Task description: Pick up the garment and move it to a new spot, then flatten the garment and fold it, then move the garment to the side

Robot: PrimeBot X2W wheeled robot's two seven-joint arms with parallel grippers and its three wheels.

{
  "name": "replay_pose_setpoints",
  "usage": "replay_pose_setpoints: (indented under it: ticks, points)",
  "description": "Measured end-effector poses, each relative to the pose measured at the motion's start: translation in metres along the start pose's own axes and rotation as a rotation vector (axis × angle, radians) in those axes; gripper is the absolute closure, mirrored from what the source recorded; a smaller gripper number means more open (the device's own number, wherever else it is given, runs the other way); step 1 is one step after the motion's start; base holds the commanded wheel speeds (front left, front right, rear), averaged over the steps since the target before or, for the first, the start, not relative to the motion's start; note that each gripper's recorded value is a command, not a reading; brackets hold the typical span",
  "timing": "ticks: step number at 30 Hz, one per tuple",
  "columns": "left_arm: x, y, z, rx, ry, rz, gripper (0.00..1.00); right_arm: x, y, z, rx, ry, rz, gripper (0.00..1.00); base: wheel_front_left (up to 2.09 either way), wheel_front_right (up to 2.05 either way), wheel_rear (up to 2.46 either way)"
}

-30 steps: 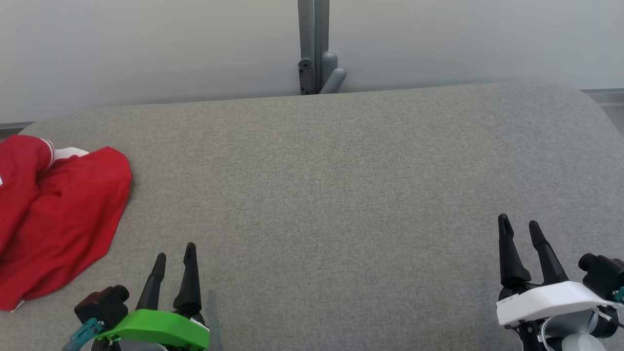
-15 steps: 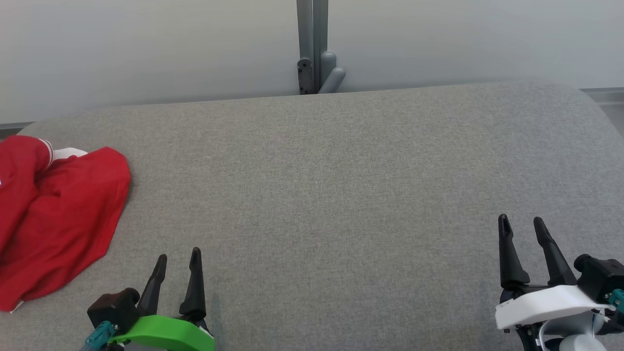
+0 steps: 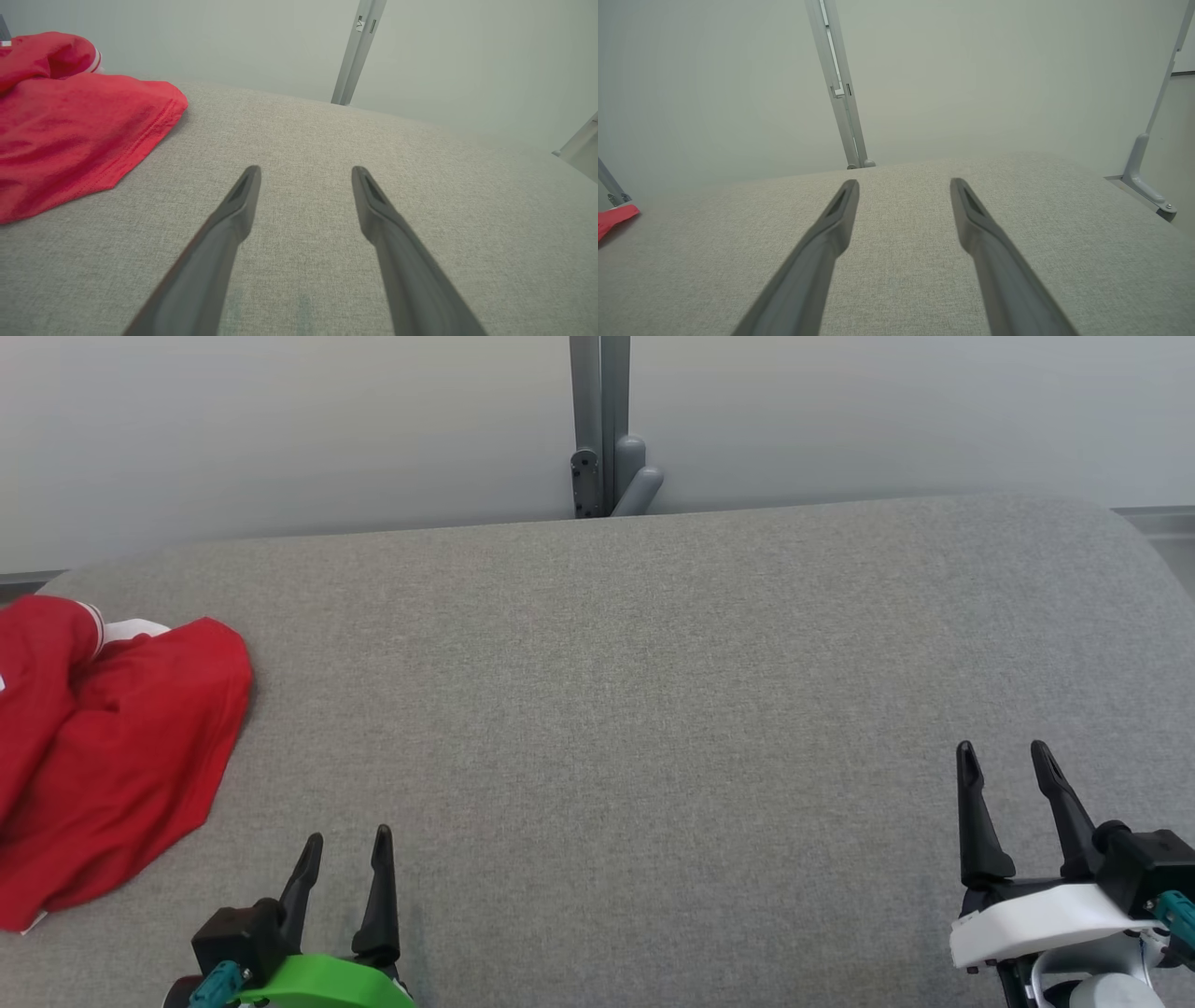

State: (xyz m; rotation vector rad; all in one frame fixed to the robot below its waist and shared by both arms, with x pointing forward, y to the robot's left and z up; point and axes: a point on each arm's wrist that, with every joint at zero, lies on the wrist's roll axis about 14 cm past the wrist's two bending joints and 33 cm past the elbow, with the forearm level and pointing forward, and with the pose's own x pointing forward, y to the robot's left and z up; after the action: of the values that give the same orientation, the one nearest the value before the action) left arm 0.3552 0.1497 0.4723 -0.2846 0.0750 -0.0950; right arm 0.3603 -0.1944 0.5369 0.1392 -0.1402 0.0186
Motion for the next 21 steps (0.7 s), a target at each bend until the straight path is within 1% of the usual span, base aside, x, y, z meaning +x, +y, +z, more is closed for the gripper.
replay_pose_setpoints:
  ticks: [9, 21]
  points:
    - [-0.0025, 0.0026, -0.0083, 0.054, 0.019, 0.003, 0.0, 0.0004, 0.0022, -0.0008, -0.033, -0.006, 0.011, 0.0, 0.0, 0.0, 0.0]
    - [-0.0039, 0.0021, -0.0056, 0.124, 0.001, -0.003, 0.0, 0.0009, 0.0051, -0.0042, -0.114, -0.004, 0.033, 0.0, 0.0, 0.0, 0.0]
